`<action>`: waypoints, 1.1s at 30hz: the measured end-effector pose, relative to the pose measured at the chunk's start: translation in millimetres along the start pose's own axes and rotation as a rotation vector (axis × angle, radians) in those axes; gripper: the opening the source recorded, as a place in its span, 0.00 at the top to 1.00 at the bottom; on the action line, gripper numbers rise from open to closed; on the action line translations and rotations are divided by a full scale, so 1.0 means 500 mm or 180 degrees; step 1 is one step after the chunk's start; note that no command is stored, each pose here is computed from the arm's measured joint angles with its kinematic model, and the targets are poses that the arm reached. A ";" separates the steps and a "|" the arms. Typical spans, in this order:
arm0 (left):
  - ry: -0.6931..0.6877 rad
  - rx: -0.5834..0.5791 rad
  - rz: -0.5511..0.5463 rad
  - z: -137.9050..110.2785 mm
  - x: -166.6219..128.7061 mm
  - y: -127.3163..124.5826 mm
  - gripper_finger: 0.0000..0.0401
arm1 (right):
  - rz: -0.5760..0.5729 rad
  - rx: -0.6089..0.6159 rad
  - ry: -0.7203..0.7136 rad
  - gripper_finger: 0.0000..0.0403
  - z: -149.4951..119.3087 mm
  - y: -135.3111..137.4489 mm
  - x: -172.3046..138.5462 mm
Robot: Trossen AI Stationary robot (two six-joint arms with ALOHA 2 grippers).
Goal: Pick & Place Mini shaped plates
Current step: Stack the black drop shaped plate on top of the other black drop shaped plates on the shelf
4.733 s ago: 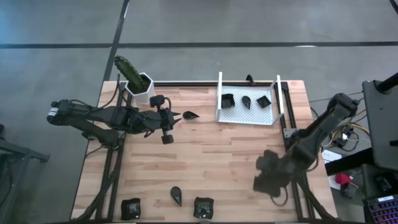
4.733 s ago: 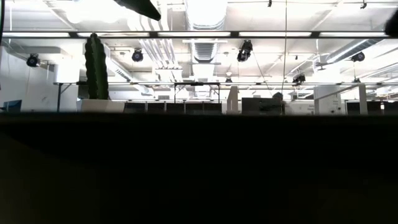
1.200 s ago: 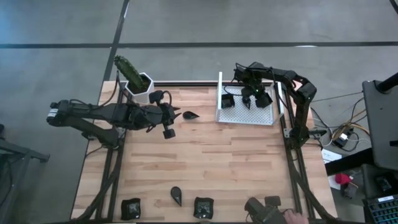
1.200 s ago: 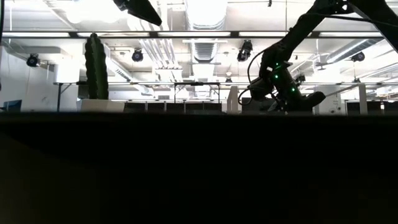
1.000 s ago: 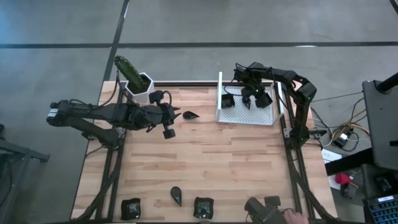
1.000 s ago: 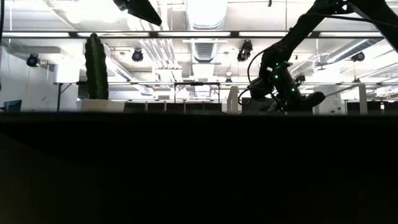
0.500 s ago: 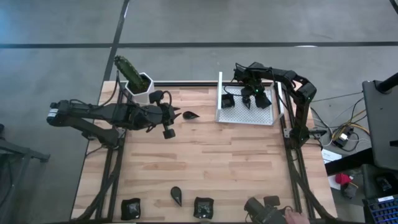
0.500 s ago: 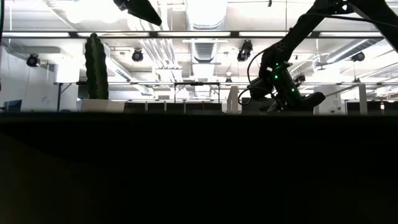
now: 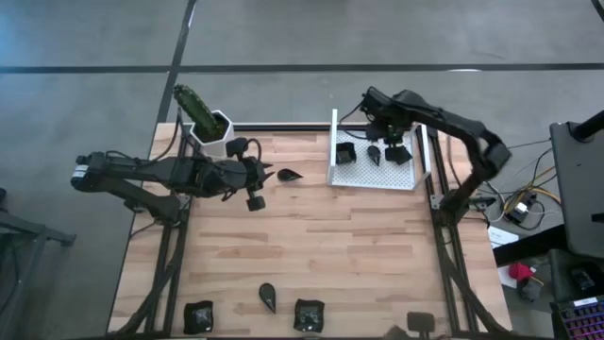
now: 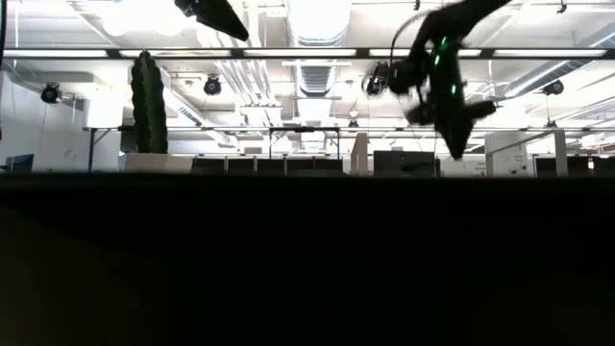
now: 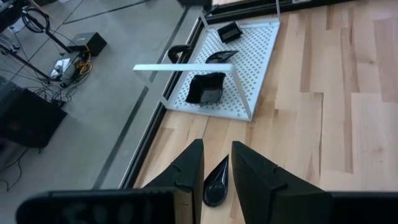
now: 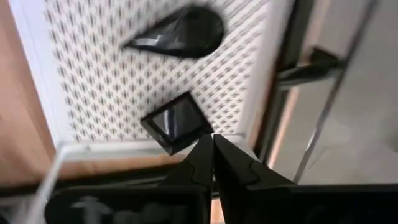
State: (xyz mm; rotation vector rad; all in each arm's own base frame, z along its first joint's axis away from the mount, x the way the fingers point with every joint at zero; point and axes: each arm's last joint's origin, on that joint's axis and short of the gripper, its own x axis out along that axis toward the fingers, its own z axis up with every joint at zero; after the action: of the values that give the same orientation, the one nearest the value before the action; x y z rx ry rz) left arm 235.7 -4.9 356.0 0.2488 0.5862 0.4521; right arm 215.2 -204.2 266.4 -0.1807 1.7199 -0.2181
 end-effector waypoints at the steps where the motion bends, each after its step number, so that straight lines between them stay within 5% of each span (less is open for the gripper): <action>1: 0.0015 0.0011 -0.0002 -0.001 0.000 0.000 0.81 | -0.0075 0.0097 -0.0115 0.98 -0.007 0.008 -0.022; 8: 0.0123 0.0141 -0.0040 -0.016 0.007 -0.006 0.81 | -0.0445 0.0812 -0.0994 0.98 -0.064 0.077 -0.158; 17: 0.0418 0.0256 -0.0283 -0.057 0.061 -0.027 0.81 | -0.0266 0.1262 -0.2222 0.98 -0.111 0.164 -0.266; 33: 0.0894 0.0543 -0.0545 -0.145 0.240 -0.055 0.81 | -0.0043 0.1208 -0.2765 0.98 -0.117 0.230 -0.312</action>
State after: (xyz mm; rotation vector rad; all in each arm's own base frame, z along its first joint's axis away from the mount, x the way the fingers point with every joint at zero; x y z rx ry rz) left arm 291.6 35.5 231.1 0.2972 0.9156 0.2724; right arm 182.8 -52.6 396.3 0.0043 0.7954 -0.4015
